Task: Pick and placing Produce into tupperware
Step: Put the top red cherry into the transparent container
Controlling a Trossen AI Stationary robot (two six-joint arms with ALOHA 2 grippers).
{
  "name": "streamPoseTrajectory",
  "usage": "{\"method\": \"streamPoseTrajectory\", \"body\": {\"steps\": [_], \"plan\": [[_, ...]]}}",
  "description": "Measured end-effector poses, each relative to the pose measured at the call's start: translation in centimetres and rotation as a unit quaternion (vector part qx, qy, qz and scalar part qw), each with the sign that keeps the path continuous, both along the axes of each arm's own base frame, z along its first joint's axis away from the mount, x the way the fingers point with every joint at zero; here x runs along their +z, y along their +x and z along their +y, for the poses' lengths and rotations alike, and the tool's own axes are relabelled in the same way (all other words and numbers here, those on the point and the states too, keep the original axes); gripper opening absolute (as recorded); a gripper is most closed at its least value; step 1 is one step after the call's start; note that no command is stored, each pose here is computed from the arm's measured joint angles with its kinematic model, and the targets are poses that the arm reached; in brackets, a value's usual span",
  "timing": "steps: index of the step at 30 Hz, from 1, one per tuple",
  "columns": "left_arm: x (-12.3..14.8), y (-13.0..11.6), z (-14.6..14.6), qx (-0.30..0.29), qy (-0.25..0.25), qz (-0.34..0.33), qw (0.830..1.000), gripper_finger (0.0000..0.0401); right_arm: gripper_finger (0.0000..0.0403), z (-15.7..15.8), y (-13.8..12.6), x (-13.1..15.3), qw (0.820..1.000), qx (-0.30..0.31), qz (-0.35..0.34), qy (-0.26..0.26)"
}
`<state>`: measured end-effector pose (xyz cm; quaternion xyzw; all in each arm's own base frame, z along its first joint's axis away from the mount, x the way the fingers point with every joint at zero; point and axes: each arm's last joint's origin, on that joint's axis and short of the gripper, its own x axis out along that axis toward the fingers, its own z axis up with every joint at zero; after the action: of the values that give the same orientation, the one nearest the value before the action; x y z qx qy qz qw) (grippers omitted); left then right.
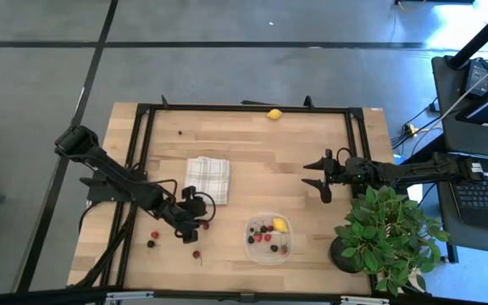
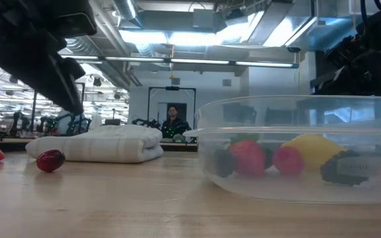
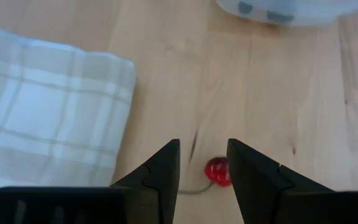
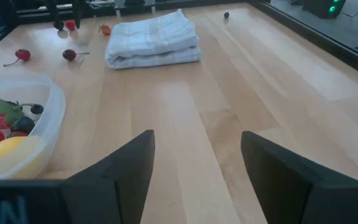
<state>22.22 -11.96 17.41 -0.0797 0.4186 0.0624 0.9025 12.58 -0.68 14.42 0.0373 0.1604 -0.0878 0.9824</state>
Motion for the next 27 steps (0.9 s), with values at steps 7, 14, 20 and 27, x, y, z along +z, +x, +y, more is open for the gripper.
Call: {"method": "streamPoseTrajectory", "body": {"steps": [7, 14, 20, 27], "plan": [[0.05, 0.09, 0.15, 0.036, -0.01, -0.011, 0.999, 0.0142, 0.0241, 0.01, 0.0, -0.01, 1.0, 0.0, 0.0, 0.0], [0.02, 0.07, 0.07, 0.031, -0.024, -0.004, 0.999, 0.0223, 0.0241, 0.0, 0.0, -0.01, 1.0, 0.0, 0.0, 0.0], [0.26, 0.17, -0.42, 0.061, -0.071, -0.022, 0.995, 0.0235, 0.0241, 0.01, 0.0, 0.0, 1.0, 0.001, 0.0, 0.0], [0.03, 0.42, -0.42, 0.05, -0.058, -0.023, 0.997, 0.0232, 0.0241, 0.01, 0.0, 0.0, 1.0, 0.001, 0.0, 0.0]]}}
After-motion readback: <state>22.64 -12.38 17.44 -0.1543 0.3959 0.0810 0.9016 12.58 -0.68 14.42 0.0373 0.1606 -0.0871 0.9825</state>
